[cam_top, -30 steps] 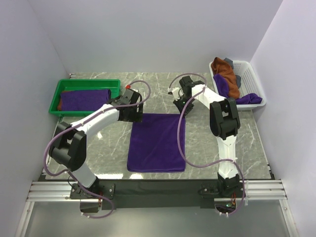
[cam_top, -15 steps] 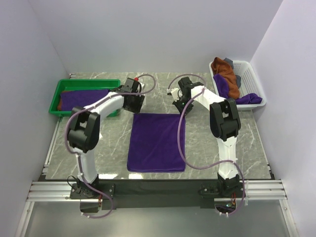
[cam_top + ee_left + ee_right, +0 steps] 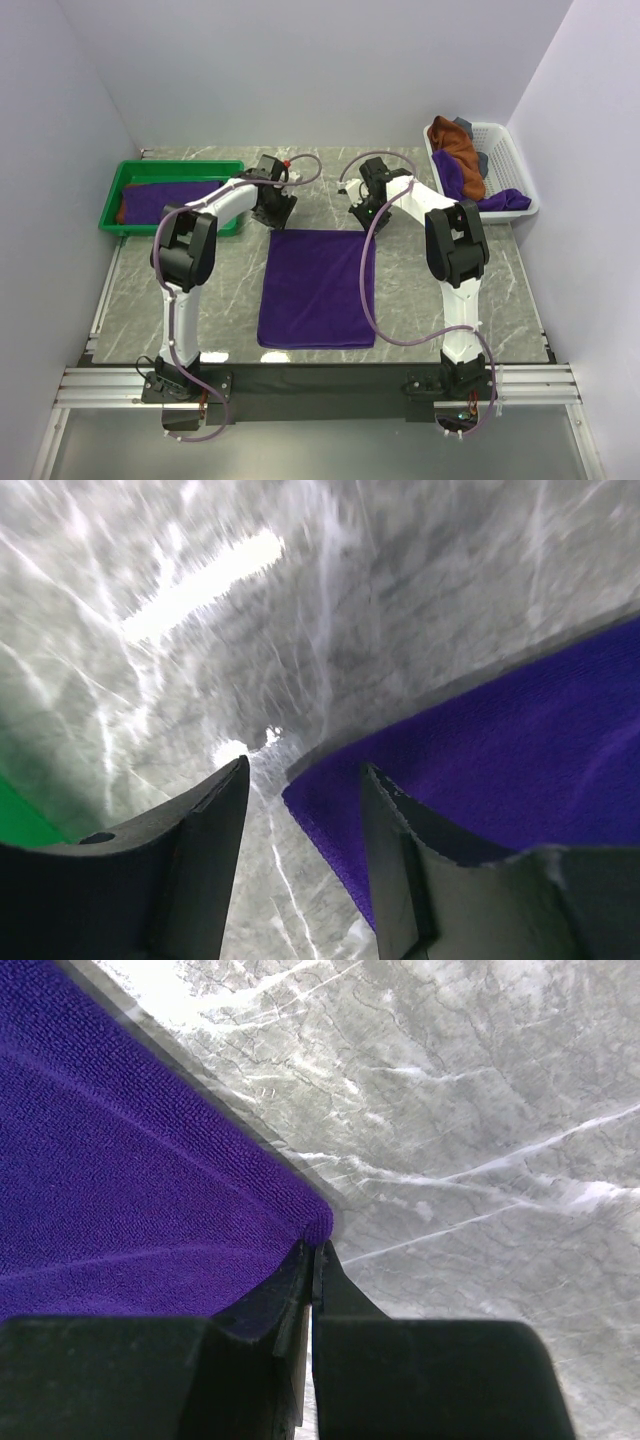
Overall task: Fold and stack the towels
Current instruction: Fold the towel
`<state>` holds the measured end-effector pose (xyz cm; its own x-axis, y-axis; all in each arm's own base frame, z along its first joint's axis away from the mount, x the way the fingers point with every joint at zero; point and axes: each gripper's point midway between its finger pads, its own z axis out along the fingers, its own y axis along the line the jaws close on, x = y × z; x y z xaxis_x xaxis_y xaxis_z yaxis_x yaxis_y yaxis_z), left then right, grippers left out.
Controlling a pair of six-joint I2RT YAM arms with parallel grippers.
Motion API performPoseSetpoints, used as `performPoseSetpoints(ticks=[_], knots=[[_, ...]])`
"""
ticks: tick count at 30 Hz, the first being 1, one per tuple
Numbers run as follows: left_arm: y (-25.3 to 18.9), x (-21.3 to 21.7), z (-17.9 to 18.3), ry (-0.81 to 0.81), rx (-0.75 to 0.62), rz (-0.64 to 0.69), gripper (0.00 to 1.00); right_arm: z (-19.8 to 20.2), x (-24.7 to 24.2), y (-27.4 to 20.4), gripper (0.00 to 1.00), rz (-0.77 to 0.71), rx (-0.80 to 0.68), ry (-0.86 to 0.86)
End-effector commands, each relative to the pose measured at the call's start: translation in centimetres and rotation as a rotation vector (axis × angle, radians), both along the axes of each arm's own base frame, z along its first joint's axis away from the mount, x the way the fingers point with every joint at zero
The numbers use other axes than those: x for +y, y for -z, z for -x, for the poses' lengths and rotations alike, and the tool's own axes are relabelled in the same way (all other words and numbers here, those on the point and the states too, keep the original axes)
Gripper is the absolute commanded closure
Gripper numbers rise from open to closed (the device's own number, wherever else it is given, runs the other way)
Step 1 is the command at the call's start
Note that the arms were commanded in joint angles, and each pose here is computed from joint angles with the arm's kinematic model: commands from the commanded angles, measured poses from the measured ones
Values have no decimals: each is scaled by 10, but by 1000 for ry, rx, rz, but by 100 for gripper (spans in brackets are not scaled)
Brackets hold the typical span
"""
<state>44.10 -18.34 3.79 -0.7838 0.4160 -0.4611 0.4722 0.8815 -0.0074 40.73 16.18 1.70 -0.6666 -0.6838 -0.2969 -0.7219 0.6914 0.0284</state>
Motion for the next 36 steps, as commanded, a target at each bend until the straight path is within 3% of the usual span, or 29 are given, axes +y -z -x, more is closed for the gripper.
performPoseSetpoints(ticks=[1, 18, 27, 33, 36], knots=[[-5, -7, -1, 46, 12, 9, 47, 14, -6, 3, 100, 36, 34, -3], [28, 2, 13, 9, 98, -32, 51, 15, -6, 3, 100, 35, 30, 0], [55, 12, 40, -47, 185, -55, 70, 15, -8, 1, 100, 41, 18, 6], [47, 22, 42, -75, 155, -91, 99, 5, -5, -8, 100, 31, -25, 14], [36, 25, 33, -87, 106, -102, 99, -4, -5, -19, 100, 31, -57, 26]])
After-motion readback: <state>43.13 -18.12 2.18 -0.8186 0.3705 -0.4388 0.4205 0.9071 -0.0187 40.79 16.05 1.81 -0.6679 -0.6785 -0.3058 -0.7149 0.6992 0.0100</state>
